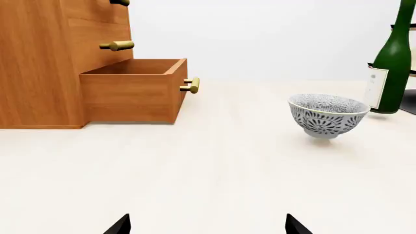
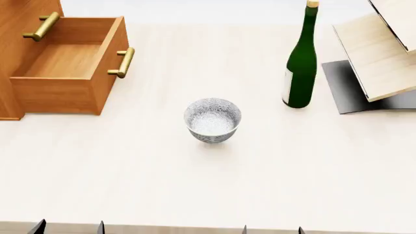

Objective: Put the bowl in the bottom drawer of the cabinet and close it.

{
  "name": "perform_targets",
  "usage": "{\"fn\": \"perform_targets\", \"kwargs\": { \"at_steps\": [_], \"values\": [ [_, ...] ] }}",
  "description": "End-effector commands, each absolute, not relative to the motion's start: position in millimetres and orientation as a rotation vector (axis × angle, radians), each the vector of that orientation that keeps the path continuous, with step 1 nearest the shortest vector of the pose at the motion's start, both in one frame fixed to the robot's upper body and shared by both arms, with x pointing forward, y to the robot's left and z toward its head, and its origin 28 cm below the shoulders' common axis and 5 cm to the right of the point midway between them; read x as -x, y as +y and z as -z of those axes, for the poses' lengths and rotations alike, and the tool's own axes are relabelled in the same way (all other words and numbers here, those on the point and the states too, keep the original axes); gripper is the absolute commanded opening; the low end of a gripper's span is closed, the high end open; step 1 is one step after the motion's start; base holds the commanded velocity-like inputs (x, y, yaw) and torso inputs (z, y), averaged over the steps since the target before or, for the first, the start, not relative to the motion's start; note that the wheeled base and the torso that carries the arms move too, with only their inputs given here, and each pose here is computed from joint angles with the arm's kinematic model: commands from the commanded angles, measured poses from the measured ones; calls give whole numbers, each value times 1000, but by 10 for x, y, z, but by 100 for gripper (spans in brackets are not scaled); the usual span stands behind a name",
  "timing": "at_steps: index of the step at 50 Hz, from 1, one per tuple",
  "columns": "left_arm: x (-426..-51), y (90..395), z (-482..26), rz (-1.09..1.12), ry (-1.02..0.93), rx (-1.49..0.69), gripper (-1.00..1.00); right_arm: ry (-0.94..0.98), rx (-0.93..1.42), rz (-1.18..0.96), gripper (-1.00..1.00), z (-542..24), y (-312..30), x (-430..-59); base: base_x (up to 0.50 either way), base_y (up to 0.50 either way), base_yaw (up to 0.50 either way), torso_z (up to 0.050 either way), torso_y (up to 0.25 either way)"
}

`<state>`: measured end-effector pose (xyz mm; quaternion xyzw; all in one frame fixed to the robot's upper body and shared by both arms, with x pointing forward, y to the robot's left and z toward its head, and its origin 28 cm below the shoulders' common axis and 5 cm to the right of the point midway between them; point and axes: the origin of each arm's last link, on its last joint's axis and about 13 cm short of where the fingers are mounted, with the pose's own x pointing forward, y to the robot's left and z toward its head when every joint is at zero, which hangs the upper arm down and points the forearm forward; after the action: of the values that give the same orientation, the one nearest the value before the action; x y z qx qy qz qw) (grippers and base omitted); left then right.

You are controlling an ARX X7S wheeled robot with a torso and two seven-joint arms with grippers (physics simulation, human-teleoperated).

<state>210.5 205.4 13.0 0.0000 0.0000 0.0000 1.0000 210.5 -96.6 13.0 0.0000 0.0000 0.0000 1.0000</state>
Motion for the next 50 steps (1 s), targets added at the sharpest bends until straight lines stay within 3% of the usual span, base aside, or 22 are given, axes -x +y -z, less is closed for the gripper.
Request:
{"fn": "perform_targets", "kwargs": {
  "at_steps": [1,16,22,30,38,50],
  "values": [
    [-2105,2048,-125,5,1,0,100,22,5,20,100,-119,-979,-2122,0,0,0,0,0],
    [-2054,2049,-279,9,-15,7,100,25,12,21,100,-106,-965,-2109,0,0,0,0,0],
    [-1813,2044,-564,31,-72,-3,100,19,5,45,100,-134,-972,-2123,0,0,0,0,0],
    [-1469,2061,-577,19,-112,-16,100,27,-9,50,100,-188,-986,-2135,0,0,0,0,0],
    [-1212,2060,-486,15,-104,-7,100,-31,9,64,100,-558,-1036,-2145,0,0,0,0,0],
    [-1197,2119,-291,-18,-57,12,100,-158,99,56,100,-1381,-1062,-2015,0,0,0,0,0]
  ]
}}
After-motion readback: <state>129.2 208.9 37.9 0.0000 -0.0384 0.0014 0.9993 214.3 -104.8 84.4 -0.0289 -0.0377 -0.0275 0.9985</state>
